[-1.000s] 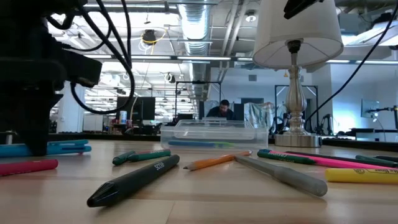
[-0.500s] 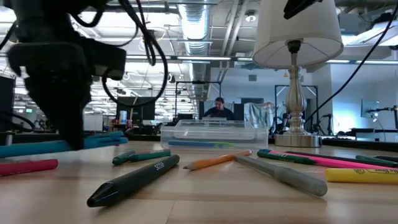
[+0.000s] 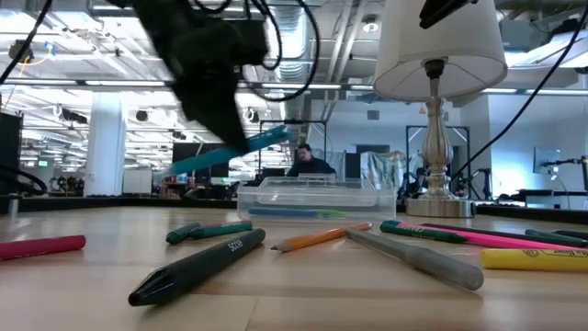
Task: Pick & place school supplies into a supply box
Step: Put the blue ballpen into the transparent supply box, then put the pink pen into the transparent supply box
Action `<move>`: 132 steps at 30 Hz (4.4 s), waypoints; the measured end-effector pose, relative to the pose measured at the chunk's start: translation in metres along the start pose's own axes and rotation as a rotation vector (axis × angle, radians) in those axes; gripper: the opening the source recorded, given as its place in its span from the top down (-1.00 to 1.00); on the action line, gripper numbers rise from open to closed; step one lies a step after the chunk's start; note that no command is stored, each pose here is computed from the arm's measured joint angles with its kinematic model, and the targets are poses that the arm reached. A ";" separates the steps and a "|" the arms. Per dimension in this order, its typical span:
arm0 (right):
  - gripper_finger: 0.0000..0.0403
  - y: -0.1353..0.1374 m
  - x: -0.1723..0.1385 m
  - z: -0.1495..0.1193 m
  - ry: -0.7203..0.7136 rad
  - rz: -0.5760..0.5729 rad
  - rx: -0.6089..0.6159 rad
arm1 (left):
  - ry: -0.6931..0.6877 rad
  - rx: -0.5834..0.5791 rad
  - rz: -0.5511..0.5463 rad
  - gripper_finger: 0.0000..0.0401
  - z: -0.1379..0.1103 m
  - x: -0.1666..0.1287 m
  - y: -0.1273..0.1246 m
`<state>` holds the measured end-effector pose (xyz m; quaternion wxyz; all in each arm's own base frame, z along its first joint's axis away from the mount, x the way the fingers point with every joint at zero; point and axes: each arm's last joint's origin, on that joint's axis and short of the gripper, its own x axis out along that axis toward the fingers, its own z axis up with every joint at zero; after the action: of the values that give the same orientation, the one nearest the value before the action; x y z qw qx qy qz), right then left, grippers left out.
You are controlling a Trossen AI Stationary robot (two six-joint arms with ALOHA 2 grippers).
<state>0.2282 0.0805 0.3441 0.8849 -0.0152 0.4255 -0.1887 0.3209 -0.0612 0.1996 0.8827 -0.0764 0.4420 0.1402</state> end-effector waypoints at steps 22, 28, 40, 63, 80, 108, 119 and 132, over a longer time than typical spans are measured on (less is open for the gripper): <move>0.35 -0.001 0.003 0.002 -0.004 -0.011 0.336 | -0.217 0.239 -0.082 0.73 0.063 0.023 0.110; 0.35 -0.004 0.005 0.004 -0.008 -0.019 0.400 | -0.169 0.250 -0.140 0.73 0.056 0.049 0.107; 0.35 -0.003 0.004 0.004 -0.007 -0.015 0.455 | -0.180 0.228 -0.088 0.72 0.057 0.055 0.110; 0.35 0.072 0.012 -0.056 0.494 -0.142 0.784 | -0.199 0.181 -0.250 0.12 0.062 0.019 0.110; 0.35 0.160 0.036 -0.115 0.793 -0.310 0.987 | -0.289 0.254 -0.242 0.13 0.068 -0.028 0.111; 0.35 0.154 0.082 -0.183 0.829 -0.338 0.974 | -0.279 0.187 -0.224 0.13 0.068 -0.027 0.112; 0.52 0.139 0.082 -0.186 0.752 -0.249 0.989 | -0.278 0.178 -0.201 0.13 0.068 -0.027 0.113; 0.63 0.134 0.084 -0.180 0.568 -0.037 1.030 | -0.277 0.176 -0.191 0.13 0.068 -0.027 0.113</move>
<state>0.1825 0.1997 0.1413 0.6260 0.4605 0.4991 -0.3833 0.3216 0.0586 0.2601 0.9477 -0.0204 0.3175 0.0260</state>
